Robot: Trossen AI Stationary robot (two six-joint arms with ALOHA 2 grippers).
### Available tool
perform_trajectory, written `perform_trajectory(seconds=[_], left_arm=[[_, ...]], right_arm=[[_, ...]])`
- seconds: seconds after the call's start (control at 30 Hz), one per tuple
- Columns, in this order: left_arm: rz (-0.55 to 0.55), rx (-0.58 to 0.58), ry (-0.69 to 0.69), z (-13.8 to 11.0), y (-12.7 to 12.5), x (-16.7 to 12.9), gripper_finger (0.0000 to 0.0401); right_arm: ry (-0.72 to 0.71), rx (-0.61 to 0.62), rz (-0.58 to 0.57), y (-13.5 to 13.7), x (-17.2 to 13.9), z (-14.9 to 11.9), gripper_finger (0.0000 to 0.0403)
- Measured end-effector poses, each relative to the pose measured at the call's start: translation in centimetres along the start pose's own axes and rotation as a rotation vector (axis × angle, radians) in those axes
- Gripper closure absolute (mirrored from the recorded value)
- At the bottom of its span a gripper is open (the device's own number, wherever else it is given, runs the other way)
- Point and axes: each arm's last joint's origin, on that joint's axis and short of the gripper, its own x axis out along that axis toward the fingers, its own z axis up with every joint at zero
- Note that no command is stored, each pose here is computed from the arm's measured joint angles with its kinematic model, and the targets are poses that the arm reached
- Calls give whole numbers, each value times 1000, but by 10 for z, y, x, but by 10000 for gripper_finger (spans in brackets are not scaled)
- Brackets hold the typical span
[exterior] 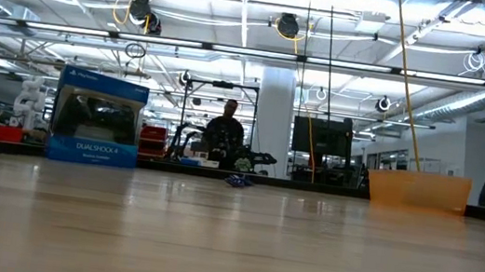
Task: Pick and place USB-C Cables
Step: Put the black charger cable into the orange bin
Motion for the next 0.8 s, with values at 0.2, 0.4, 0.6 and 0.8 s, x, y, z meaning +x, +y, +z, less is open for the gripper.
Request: perform_trajectory(seconds=[0.2, 0.4, 0.6, 0.8], left_arm=[[26, -36, -16, -8, 3, 9, 389], [17, -48, -60, -17, 6, 21, 377], [20, -59, -47, -23, 8, 25, 393], [15, -71, -66, -25, 9, 28, 373]], right_arm=[[-76, -79, -101, 8, 21, -7, 102], [-79, -92, -122, 9, 30, -12, 103], [-133, -83, -116, 10, 29, -6, 112], [-135, -82, -121, 9, 29, -6, 157]])
